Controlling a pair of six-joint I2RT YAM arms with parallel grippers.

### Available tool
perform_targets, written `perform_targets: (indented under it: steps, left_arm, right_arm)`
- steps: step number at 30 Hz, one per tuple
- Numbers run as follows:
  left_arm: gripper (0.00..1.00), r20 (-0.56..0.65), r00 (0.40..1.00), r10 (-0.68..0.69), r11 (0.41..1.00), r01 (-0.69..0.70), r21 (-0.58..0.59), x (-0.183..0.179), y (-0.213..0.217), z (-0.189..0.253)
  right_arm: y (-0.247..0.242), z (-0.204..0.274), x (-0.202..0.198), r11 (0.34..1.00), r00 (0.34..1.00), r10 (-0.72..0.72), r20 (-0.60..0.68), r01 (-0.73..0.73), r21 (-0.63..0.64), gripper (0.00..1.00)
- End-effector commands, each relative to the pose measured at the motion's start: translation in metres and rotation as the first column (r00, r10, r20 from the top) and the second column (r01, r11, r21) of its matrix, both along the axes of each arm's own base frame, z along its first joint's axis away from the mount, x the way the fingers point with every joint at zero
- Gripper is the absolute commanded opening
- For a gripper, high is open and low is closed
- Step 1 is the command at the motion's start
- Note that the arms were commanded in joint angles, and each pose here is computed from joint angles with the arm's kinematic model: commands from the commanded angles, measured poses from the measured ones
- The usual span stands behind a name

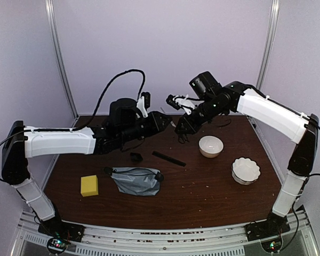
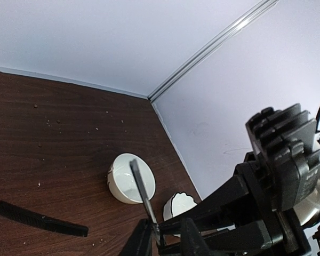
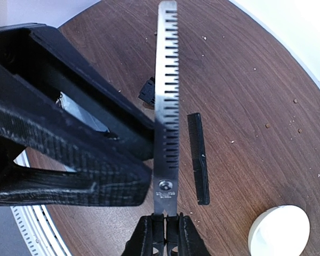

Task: Sort the hair-cutting tools

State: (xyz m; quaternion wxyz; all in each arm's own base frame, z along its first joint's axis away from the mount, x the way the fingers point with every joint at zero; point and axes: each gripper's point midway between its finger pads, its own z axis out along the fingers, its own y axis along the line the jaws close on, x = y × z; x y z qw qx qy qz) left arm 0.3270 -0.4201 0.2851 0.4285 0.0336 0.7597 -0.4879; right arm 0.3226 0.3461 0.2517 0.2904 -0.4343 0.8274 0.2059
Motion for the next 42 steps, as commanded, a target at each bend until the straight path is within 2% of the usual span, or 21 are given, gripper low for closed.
perform_targets:
  steps: [1, 11, 17, 22, 24, 26, 27, 30, 33, 36, 37, 40, 42]
  left_arm:
    - [0.19, 0.04, 0.999, -0.033, 0.996, 0.037, -0.079, 0.001, -0.014, 0.025]
    - [0.05, 0.025, 0.999, -0.046, 0.995, 0.048, -0.085, 0.001, -0.018, 0.021]
    - [0.08, 0.006, 0.998, -0.057, 0.995, 0.057, -0.079, 0.003, -0.023, 0.016]
    - [0.04, 0.003, 0.998, -0.068, 0.993, 0.068, -0.093, 0.002, -0.026, 0.017]
    - [0.08, -0.015, 0.998, -0.06, 0.996, 0.059, -0.068, 0.005, -0.026, 0.012]
    - [0.18, -0.032, 0.998, -0.052, 0.997, 0.051, -0.055, 0.007, -0.025, 0.007]
    - [0.2, -0.035, 0.998, -0.053, 0.997, 0.051, -0.057, 0.007, -0.025, 0.006]
    - [0.19, -0.037, 0.998, -0.053, 0.997, 0.051, -0.057, 0.008, -0.026, 0.004]
    - [0.12, -0.038, 0.998, -0.058, 0.996, 0.055, -0.065, 0.007, -0.027, 0.003]
    - [0.1, -0.045, 0.998, -0.051, 0.997, 0.049, -0.053, 0.008, -0.025, -0.001]
    - [0.12, -0.054, 0.998, -0.036, 0.998, 0.034, -0.045, 0.01, -0.023, -0.004]
    - [0.23, -0.072, 0.997, -0.017, 0.999, 0.014, -0.035, 0.01, -0.017, -0.009]
    - [0.26, -0.077, 0.997, -0.003, 1.0, 0.001, -0.026, 0.01, -0.013, -0.011]
  right_arm:
    - [0.008, 0.02, 0.001, 0.999, 0.999, -0.007, 0.054, 0.006, 0.033, 0.02]
    - [0.013, 0.023, -0.006, 1.0, 0.997, 0.008, 0.075, -0.01, 0.027, 0.02]
    - [0.013, 0.023, -0.007, 1.0, 0.997, 0.009, 0.079, -0.011, 0.021, 0.02]
    - [0.013, 0.019, -0.008, 1.0, 0.997, 0.01, 0.073, -0.012, 0.016, 0.02]
    - [0.014, 0.018, -0.008, 1.0, 0.997, 0.01, 0.072, -0.011, 0.015, 0.02]
    - [0.013, 0.019, -0.007, 1.0, 0.997, 0.004, 0.076, -0.006, 0.016, 0.02]
    - [0.013, 0.02, -0.007, 1.0, 0.997, 0.005, 0.078, -0.006, 0.018, 0.01]
    - [0.013, 0.02, -0.007, 1.0, 0.997, 0.003, 0.078, -0.004, 0.019, 0.02]
    - [0.014, 0.015, -0.007, 1.0, 0.998, 0.004, 0.068, -0.005, 0.013, 0.01]
    - [0.012, 0.012, -0.005, 1.0, 0.998, -0.004, 0.067, 0.003, 0.006, 0.01]
    - [0.011, 0.012, -0.003, 1.0, 0.997, -0.016, 0.072, 0.015, 0.003, 0.01]
    - [0.008, 0.015, 0.001, 0.999, 0.995, -0.038, 0.093, 0.038, -0.006, 0.01]
    - [0.005, 0.016, 0.004, 0.999, 0.993, -0.051, 0.106, 0.052, -0.012, 0.01]
